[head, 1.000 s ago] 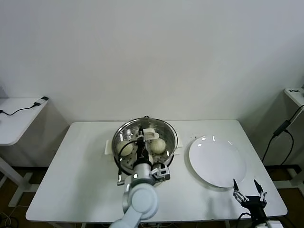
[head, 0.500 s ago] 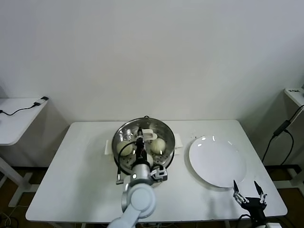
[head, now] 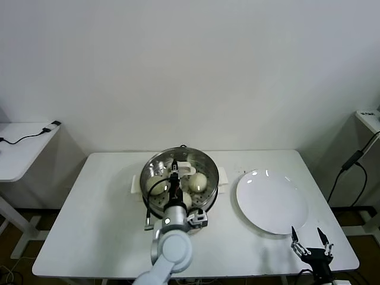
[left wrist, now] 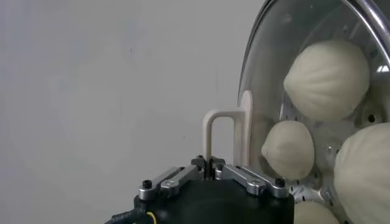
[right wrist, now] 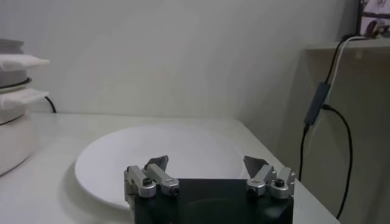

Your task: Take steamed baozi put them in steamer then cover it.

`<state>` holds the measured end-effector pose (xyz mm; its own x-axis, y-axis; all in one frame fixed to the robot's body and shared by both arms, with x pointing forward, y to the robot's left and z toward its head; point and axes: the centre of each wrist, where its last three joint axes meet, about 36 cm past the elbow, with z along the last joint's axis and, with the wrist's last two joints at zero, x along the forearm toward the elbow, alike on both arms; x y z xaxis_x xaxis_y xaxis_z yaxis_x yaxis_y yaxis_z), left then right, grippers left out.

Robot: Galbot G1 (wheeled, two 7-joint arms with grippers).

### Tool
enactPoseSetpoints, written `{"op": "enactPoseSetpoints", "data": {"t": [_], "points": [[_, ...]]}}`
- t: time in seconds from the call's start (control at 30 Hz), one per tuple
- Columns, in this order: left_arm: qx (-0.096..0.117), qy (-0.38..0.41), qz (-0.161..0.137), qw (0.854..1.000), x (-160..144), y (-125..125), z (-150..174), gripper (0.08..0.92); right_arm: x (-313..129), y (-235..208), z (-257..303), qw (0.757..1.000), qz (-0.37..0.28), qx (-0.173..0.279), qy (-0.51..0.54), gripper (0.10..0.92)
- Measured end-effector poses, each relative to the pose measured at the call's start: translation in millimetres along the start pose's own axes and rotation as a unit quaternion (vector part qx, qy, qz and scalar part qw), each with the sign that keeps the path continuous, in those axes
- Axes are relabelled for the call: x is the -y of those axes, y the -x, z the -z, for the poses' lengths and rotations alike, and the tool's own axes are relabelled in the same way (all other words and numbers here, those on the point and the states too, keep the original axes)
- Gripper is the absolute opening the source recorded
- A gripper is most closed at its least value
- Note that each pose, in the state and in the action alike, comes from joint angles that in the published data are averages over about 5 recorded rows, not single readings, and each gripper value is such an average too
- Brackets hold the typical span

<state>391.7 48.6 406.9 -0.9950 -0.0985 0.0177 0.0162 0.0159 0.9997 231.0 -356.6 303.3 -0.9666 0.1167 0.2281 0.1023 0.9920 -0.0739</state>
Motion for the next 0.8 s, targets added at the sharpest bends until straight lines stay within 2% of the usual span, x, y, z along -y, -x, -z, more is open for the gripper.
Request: {"op": "enactPoseSetpoints", "data": {"t": [0.27, 0.5, 0.67, 0.8], "points": [[0.005, -0.014, -0.013, 1.000, -5, -9, -5, 0.360, -2, 3, 5, 1.000, 0.006, 0.005, -0.001, 0.823], [0.016, -0.038, -0.010, 0.999, -20, -23, -15, 0.559, -5, 4, 4, 1.000, 0.013, 0.002, -0.001, 0.823], [0.032, -0.067, 0.001, 0.997, -36, -37, -28, 0.706, -8, 5, 2, 1.000, 0.016, -0.002, -0.001, 0.823], [0.054, -0.099, 0.012, 0.993, -44, -49, -42, 0.798, -9, 8, 4, 1.000, 0.020, 0.002, 0.001, 0.823]]}}
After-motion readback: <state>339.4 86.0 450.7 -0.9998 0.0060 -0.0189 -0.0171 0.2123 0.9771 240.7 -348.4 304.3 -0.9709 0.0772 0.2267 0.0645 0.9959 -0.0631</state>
